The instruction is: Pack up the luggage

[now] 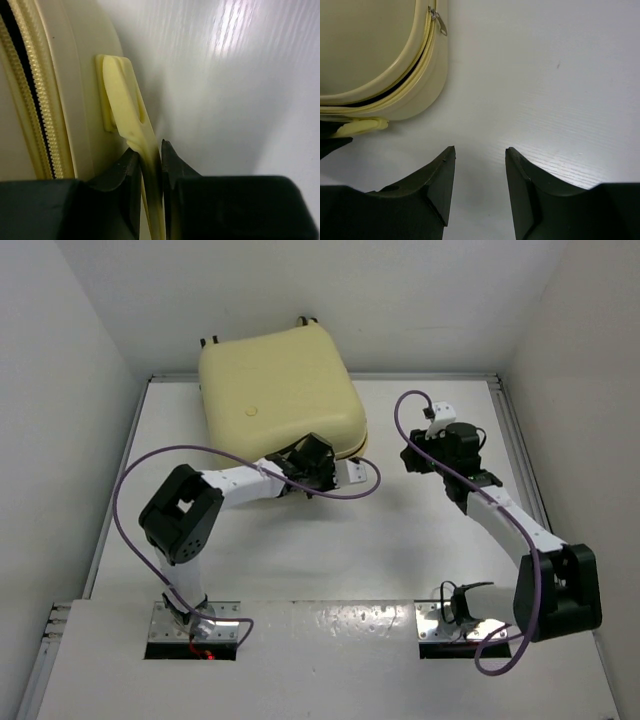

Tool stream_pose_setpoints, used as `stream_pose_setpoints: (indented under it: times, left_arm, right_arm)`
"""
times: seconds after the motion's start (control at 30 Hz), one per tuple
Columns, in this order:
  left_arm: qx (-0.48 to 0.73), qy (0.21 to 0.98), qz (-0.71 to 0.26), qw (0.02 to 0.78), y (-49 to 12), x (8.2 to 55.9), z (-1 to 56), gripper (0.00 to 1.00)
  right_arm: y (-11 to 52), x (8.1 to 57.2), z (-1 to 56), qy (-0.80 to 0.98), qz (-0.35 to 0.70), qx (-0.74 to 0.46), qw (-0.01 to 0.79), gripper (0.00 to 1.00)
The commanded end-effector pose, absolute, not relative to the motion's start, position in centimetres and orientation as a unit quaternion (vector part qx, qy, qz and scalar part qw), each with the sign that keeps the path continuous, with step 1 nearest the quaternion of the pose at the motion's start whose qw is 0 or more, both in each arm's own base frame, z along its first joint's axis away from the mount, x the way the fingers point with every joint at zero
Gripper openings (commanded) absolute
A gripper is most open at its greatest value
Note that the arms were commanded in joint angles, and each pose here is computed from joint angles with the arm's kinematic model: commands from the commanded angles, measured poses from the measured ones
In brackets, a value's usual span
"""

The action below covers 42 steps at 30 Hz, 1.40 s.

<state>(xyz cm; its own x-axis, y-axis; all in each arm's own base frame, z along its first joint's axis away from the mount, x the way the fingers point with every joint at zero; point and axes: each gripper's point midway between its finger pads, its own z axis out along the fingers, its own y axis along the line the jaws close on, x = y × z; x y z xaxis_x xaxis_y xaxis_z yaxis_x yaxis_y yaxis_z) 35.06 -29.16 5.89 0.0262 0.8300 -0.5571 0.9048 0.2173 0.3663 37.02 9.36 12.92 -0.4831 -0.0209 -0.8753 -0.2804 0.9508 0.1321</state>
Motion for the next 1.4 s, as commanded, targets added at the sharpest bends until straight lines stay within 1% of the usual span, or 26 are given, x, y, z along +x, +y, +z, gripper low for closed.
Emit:
stream_pose_setpoints:
  times: [0.0,0.1,0.17,0.3,0.33,0.37,0.53,0.57,0.67,0.7,0.73,0.77,0.8,0.87,0.9,1.0,1.03,1.1,1.13,1.17,1.2,1.23,1.27,1.3,1.33,1.37]
  left_arm:
    - [0.717,0.572,-0.181,0.355,-37.4,29.3,5.6,0.07]
    - [0.734,0.535,-0.210,0.361,-40.2,27.4,6.1,0.02]
    - [0.754,0.494,-0.233,0.367,-42.1,25.4,6.9,0.00]
    - [0.783,0.415,-0.273,0.374,-44.5,21.7,7.5,0.00]
    - [0.790,0.404,-0.278,0.368,-44.6,20.8,7.2,0.00]
    - [0.803,0.374,-0.282,0.369,-45.3,19.4,7.3,0.00]
    - [0.842,0.300,-0.289,0.342,-45.0,15.6,6.8,0.00]
    - [0.852,0.305,-0.289,0.312,-43.5,14.8,5.8,0.00]
    - [0.869,0.297,-0.292,0.267,-39.4,14.4,4.9,0.00]
    - [0.873,0.293,-0.281,0.270,-37.9,15.4,5.4,0.00]
    - [0.880,0.290,-0.286,0.246,-35.8,14.9,5.1,0.00]
    - [0.879,0.294,-0.283,0.248,-34.8,15.2,5.3,0.00]
    - [0.890,0.287,-0.264,0.235,-32.2,15.8,4.3,0.00]
    - [0.901,0.280,-0.237,0.233,-29.0,16.0,5.1,0.00]
    - [0.910,0.284,-0.210,0.218,-26.1,16.7,3.8,0.00]
    - [0.909,0.305,-0.157,0.235,-22.1,19.2,4.0,0.00]
    - [0.893,0.355,-0.135,0.240,-19.7,21.7,3.8,0.00]
    - [0.866,0.421,-0.133,0.236,-17.9,24.9,3.2,0.00]
    - [0.837,0.463,-0.120,0.267,-17.0,28.8,5.0,0.00]
    - [0.816,0.494,-0.124,0.274,-16.6,30.5,5.3,0.00]
    - [0.777,0.553,-0.148,0.262,-16.3,31.6,4.3,0.04]
    - [0.748,0.576,-0.142,0.298,-16.5,35.0,6.6,0.09]
    - [0.725,0.598,-0.154,0.307,-16.7,36.1,7.1,0.15]
    - [0.703,0.614,-0.159,0.323,-17.1,37.4,7.8,0.18]
    - [0.648,0.661,-0.172,0.337,-17.2,38.7,8.9,0.18]
    - [0.622,0.680,-0.178,0.344,-17.5,39.3,8.8,0.18]
  right_arm:
    - [7.0,36.9,15.2,0.839,0.102,-0.058,0.531,0.46]
    - [5.0,35.9,15.9,0.840,0.086,-0.022,0.536,0.46]
    - [4.0,34.7,15.1,0.852,0.073,0.002,0.518,0.46]
    - [1.3,31.8,17.1,0.848,0.047,0.036,0.526,0.46]
    - [1.3,31.2,17.8,0.845,0.046,0.032,0.531,0.46]
    - [0.2,30.0,17.1,0.857,0.037,0.047,0.511,0.46]
    - [-1.7,27.1,20.0,0.844,0.010,0.052,0.534,0.46]
    - [-1.7,26.7,19.9,0.846,0.011,0.050,0.530,0.46]
    - [-1.2,26.3,20.1,0.845,0.024,0.047,0.532,0.46]
    - [-0.9,26.3,19.4,0.848,0.031,0.041,0.527,0.46]
    - [-0.7,26.7,19.4,0.847,0.037,0.040,0.529,0.46]
    - [-0.3,26.7,18.2,0.854,0.049,0.039,0.517,0.46]
    - [0.1,27.4,18.6,0.845,0.062,0.030,0.530,0.46]
    - [0.6,28.0,17.4,0.853,0.077,0.027,0.516,0.46]
    - [0.8,28.8,17.4,0.850,0.081,0.024,0.519,0.46]
    - [0.9,30.2,17.7,0.848,0.094,0.038,0.520,0.46]
    - [1.1,30.7,17.1,0.854,0.100,0.043,0.509,0.46]
    - [1.6,31.5,17.8,0.846,0.109,0.035,0.520,0.46]
    - [1.7,31.9,17.6,0.846,0.111,0.033,0.520,0.46]
    - [1.8,32.1,17.7,0.846,0.112,0.029,0.520,0.46]
    - [2.2,32.3,17.5,0.848,0.117,0.027,0.517,0.46]
    - [2.2,32.6,17.7,0.844,0.117,0.026,0.522,0.46]
    - [2.3,32.9,17.4,0.846,0.120,0.031,0.518,0.46]
    - [2.6,33.0,17.2,0.848,0.123,0.028,0.515,0.46]
    - [2.8,33.2,17.5,0.846,0.126,0.028,0.518,0.46]
    - [3.0,33.5,17.2,0.848,0.125,0.025,0.514,0.46]
